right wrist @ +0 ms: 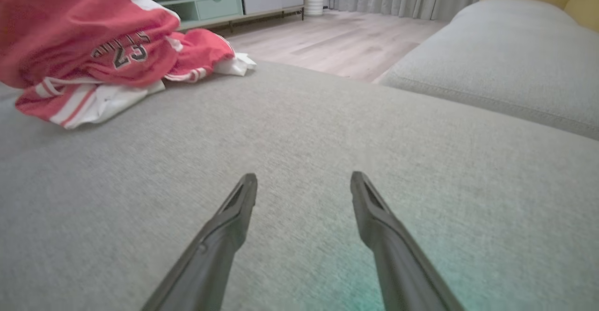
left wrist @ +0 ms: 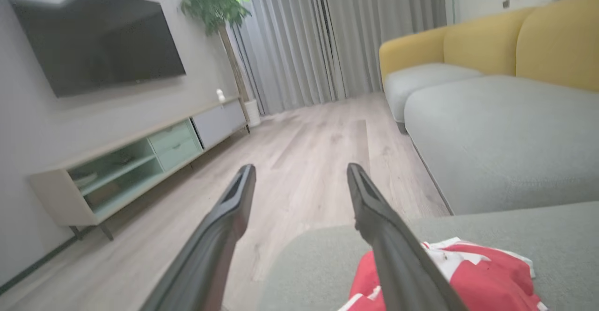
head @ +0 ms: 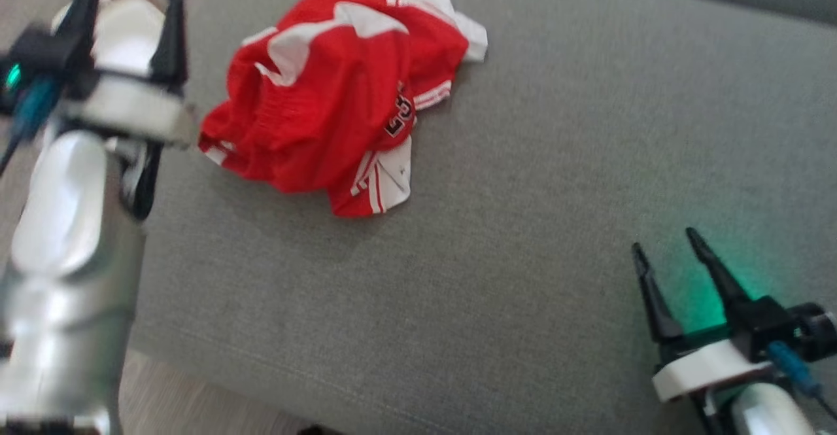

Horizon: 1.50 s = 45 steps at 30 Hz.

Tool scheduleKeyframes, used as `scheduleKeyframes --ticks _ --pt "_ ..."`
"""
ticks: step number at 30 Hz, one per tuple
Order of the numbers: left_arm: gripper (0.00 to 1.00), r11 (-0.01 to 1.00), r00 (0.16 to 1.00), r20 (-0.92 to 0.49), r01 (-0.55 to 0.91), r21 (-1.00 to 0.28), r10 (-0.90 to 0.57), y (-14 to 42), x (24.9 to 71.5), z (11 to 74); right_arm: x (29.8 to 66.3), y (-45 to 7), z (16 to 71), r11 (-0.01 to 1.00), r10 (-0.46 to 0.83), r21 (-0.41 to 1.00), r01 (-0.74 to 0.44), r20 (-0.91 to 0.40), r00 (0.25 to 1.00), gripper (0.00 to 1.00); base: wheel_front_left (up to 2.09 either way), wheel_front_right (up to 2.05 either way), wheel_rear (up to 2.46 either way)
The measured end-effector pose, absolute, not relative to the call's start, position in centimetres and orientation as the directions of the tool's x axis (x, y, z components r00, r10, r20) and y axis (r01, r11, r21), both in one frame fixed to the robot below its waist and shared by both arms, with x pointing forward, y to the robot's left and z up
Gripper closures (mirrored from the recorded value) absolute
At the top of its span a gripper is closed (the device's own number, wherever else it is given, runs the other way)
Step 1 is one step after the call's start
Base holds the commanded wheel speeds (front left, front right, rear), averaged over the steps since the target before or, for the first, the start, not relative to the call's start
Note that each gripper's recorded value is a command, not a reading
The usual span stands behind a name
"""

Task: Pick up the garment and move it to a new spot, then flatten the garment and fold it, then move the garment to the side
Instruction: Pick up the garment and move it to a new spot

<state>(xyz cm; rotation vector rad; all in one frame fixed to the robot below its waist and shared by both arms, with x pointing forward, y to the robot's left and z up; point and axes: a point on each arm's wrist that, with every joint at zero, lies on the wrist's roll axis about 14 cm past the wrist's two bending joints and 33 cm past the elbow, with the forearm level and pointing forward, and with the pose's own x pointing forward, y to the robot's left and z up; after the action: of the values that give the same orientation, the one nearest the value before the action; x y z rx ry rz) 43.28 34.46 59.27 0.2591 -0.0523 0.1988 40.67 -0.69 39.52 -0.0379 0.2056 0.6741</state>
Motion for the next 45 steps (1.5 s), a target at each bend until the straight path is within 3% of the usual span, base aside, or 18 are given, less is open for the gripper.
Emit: scheduleKeyframes --ticks 6,11,15,16,17,27,35,39,45 --pt "0.00 0.983 0.973 -0.218 -0.038 0.180 0.078 30.9 48.5 52.3 42.6 -1.8 37.7 0.785 0.609 0.025 -0.619 -0.219 0.763 0.00 0.00 0.00 0.00" --pt "0.00 0.995 0.893 -0.447 -0.006 0.098 0.049 29.8 48.0 45.7 43.3 -2.3 37.3 0.786 0.608 0.021 -0.618 -0.213 0.765 0.00 0.00 0.00 0.00" --pt "0.00 0.995 0.840 -0.540 0.002 0.095 0.050 30.0 47.0 42.5 43.5 -2.6 37.5 0.791 0.603 0.019 -0.612 -0.202 0.772 0.00 0.00 0.00 0.00" --pt "0.60 0.995 0.843 -0.536 0.014 0.100 0.042 29.9 47.0 42.3 43.6 -2.7 37.6 0.793 0.599 0.017 -0.609 -0.199 0.775 0.00 0.00 0.00 0.00" --pt "1.00 0.995 0.850 -0.525 0.021 0.101 0.035 29.8 47.2 42.2 43.7 -2.9 37.6 0.797 0.595 0.014 -0.604 -0.198 0.779 0.00 0.00 0.00 0.00" --pt "1.00 0.984 0.936 -0.353 0.076 0.160 -0.015 29.4 48.8 46.7 43.1 -4.1 39.2 0.823 0.559 0.003 -0.568 -0.183 0.809 0.00 0.00 0.00 0.00" --pt "1.00 0.949 0.987 -0.090 0.152 0.275 -0.132 27.6 50.7 57.9 41.2 -3.8 43.7 0.851 0.525 0.019 -0.525 -0.094 0.846 0.00 0.00 0.00 0.00" --pt "1.00 0.907 0.961 0.021 0.251 0.339 -0.275 23.1 51.7 63.2 40.4 -5.4 45.8 0.884 0.468 0.017 -0.468 -0.048 0.882 0.00 0.00 0.00 0.00" --pt "1.00 0.791 0.844 0.107 0.440 0.424 -0.526 12.8 51.2 68.8 37.1 -9.7 47.5 0.943 0.332 0.024 -0.331 -0.016 0.943 0.00 0.00 0.00 0.00"
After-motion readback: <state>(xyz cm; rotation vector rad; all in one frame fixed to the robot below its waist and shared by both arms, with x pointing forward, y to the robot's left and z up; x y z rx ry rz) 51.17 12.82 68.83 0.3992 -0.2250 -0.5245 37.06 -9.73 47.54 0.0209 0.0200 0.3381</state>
